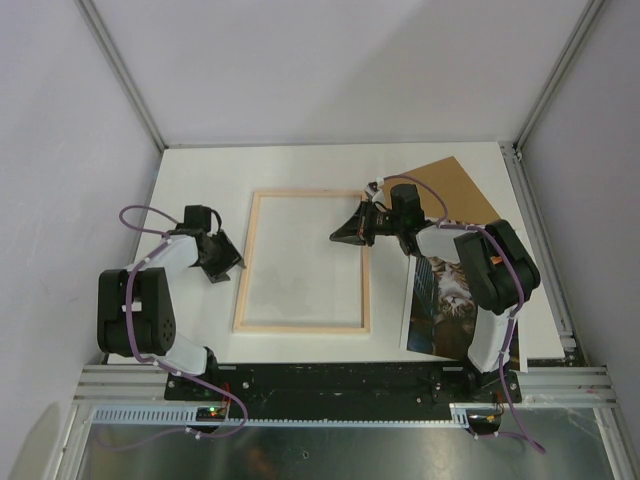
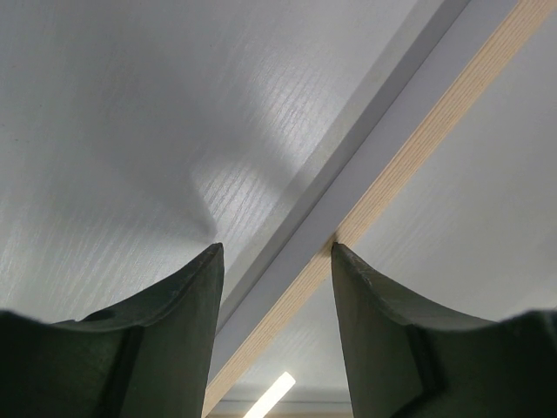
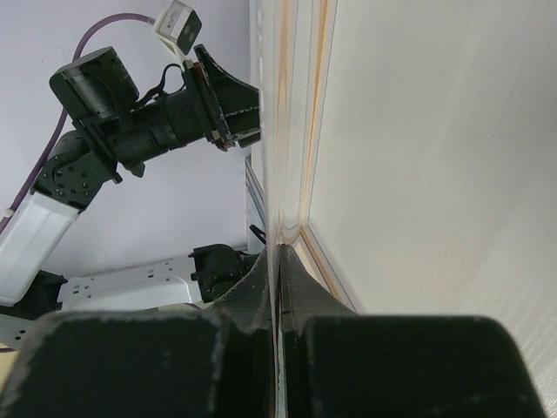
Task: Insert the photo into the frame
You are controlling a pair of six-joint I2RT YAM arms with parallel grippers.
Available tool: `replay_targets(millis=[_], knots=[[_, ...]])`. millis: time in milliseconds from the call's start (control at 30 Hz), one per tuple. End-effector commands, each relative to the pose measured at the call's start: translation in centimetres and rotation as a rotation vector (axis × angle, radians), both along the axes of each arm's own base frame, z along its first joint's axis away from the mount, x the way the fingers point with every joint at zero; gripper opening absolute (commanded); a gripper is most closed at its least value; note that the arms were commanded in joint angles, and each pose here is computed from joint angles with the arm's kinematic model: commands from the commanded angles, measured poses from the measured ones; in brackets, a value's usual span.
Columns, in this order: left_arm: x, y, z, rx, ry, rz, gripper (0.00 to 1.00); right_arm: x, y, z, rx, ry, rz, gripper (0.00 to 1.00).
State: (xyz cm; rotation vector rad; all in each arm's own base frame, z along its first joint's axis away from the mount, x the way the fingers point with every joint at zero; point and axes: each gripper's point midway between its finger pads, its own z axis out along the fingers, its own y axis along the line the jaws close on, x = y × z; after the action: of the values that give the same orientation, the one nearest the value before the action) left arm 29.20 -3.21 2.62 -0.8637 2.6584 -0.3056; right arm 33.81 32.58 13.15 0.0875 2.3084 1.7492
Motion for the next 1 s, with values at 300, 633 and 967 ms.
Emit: replay_targets(millis=[300,633,967], knots=[[0.11,0.17,-0.07,0.004,-0.005,-0.013,0.57,0.77,0.77,1.50,0.009,-0.059,-0.007,0.00],[-0.19,0.17,-0.22,0.004,-0.002,-0.012,0.57,0.40,0.88,1.29,-0.005,-0.063,-0.004,0.00],[-0.23,0.19,-0.32,0.005,0.002,-0.011,0.57,0.20,0.67,1.27,-0.002,-0.063,-0.009,0.00]])
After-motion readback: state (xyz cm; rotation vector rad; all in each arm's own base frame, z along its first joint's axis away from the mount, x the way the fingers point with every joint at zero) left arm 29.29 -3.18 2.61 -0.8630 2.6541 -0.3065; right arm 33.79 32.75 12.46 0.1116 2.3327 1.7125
